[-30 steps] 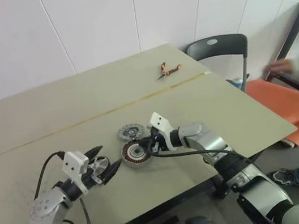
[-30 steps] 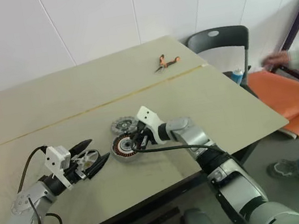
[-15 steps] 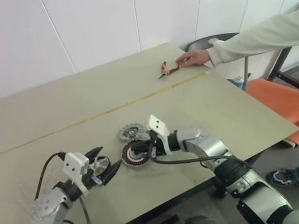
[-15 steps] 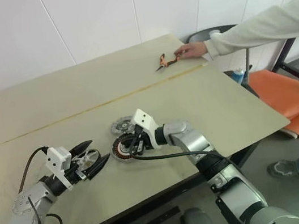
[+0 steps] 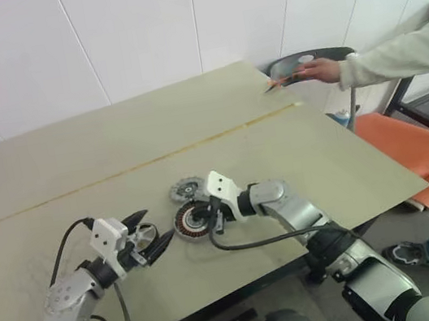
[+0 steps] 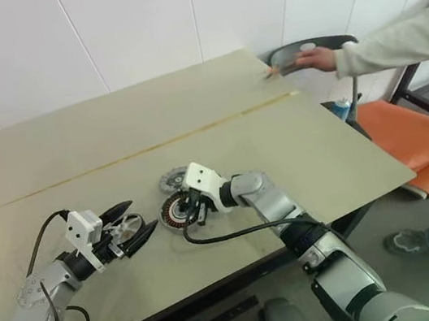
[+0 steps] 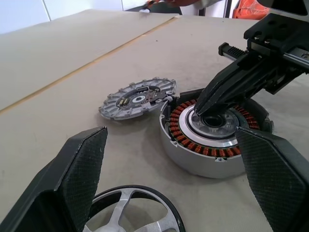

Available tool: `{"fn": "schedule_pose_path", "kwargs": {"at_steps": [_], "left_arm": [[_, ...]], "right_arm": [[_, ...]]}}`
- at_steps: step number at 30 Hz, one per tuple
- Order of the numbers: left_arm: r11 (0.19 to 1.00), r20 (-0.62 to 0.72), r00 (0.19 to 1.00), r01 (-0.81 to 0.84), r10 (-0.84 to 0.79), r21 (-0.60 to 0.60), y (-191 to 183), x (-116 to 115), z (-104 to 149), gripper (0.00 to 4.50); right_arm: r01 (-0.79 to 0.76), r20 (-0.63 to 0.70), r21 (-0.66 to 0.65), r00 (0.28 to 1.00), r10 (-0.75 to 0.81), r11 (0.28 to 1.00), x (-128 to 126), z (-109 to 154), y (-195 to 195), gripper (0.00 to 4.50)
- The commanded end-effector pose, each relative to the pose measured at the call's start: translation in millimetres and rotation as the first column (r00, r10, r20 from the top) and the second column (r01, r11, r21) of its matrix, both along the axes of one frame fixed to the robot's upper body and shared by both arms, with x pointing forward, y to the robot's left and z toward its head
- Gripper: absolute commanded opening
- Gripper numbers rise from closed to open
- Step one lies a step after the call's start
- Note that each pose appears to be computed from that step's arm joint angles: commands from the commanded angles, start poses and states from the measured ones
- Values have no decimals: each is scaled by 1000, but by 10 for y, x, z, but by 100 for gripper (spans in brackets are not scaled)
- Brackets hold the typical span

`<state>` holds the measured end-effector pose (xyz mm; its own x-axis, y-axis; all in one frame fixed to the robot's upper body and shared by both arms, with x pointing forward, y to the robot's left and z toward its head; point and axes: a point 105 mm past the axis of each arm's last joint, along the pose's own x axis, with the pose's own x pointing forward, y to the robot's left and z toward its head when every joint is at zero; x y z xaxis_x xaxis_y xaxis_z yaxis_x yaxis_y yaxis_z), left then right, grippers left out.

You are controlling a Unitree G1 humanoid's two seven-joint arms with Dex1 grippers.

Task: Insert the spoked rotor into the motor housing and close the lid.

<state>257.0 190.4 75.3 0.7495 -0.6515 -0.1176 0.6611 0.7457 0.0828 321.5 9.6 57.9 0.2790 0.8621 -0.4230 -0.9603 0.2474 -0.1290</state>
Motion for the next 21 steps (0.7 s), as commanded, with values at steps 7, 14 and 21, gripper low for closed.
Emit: {"fn": "schedule_pose_path", "kwargs": {"at_steps": [7,14,21], "left_arm": [[1000,45,999,3,-4,10,20,18,78,450],[1000,55,998,10,-11,9,-22,48,121,450],[1000,65,998,12,-12,10,-43,58,183,450]], "right_arm": [[-21,-36,-143,999,16,989,-21,-173,-160,4],[-81,-104,-203,993,61,976,-136,-266,-258,4],[28,0,-189,1000,-28,982,85,-175,-251,4]]}}
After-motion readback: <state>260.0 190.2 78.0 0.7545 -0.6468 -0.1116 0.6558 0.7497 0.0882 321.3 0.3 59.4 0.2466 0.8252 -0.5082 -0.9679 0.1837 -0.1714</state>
